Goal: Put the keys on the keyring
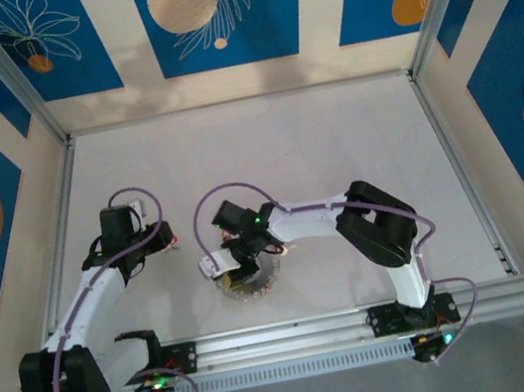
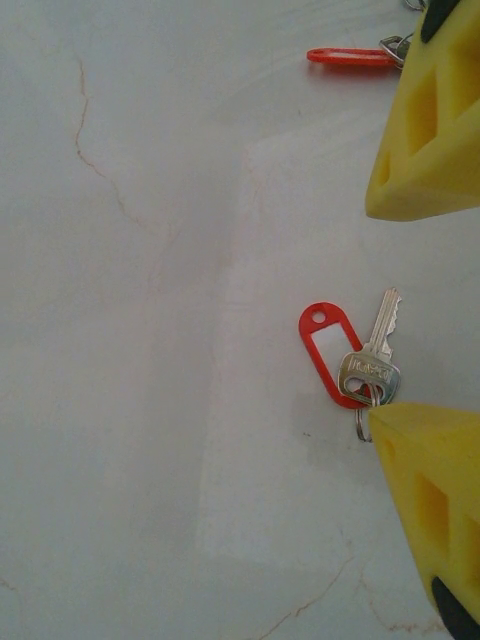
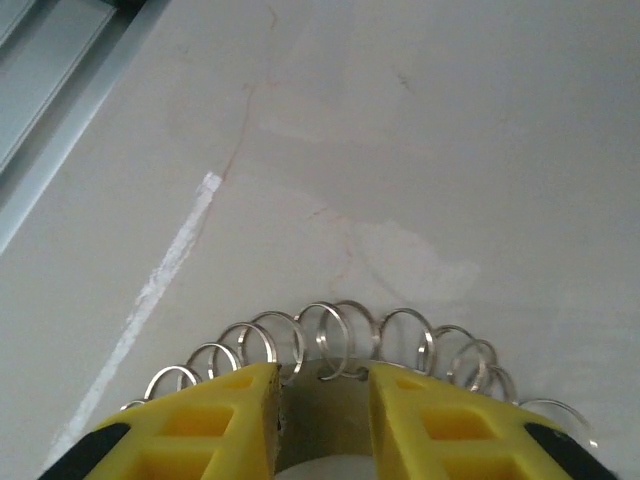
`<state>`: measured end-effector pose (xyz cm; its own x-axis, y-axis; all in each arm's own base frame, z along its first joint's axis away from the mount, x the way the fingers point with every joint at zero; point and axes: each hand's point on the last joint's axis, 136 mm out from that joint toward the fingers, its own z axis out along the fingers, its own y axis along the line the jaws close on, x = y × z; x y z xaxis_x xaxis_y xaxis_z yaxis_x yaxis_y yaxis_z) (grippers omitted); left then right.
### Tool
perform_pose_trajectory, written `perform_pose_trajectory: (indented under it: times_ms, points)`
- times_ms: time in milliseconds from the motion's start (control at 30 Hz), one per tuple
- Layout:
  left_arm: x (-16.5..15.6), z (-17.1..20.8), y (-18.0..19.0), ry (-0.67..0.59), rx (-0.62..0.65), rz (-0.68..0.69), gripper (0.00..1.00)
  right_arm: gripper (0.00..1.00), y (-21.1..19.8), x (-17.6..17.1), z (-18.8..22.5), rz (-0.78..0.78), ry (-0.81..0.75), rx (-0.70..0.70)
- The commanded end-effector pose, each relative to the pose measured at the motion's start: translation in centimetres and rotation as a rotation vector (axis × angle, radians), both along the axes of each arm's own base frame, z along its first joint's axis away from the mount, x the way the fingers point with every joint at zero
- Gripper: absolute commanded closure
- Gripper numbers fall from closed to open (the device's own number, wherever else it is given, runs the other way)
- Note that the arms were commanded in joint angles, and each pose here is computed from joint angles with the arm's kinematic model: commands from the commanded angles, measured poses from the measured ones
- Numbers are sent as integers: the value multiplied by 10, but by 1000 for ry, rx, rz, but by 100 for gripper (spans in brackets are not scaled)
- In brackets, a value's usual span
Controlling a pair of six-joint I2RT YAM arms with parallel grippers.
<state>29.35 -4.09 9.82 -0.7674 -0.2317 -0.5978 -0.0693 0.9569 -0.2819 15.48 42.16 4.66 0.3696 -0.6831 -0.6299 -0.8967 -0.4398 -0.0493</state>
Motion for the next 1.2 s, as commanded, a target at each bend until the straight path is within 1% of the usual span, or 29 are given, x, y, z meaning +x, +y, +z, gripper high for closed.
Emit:
perform_pose_trajectory:
  times_ms: [0, 267, 367, 533, 633, 1000, 1167]
  points:
    - [0, 2, -1, -20, -33, 8, 49, 69, 0, -17, 1, 39, 95, -28]
    - [0, 1, -3, -19, -49, 3, 49, 68, 2, -16, -10, 30, 132, -69]
    - [0, 2, -2, -19, -37, 4, 49, 66, 4, -15, -12, 22, 143, -74]
    - [1, 2, -4, -21, -49, -1, 49, 65, 5, -13, -15, 15, 142, -87]
    - [0, 2, -1, -19, -31, 6, 49, 65, 4, -12, -14, 15, 150, -85]
    - [2, 2, -3, -24, -46, 1, 49, 62, 11, -1, -6, -28, 146, -50]
    - [0, 2, -1, -22, -37, 6, 49, 62, 14, -6, -11, -23, 179, -56]
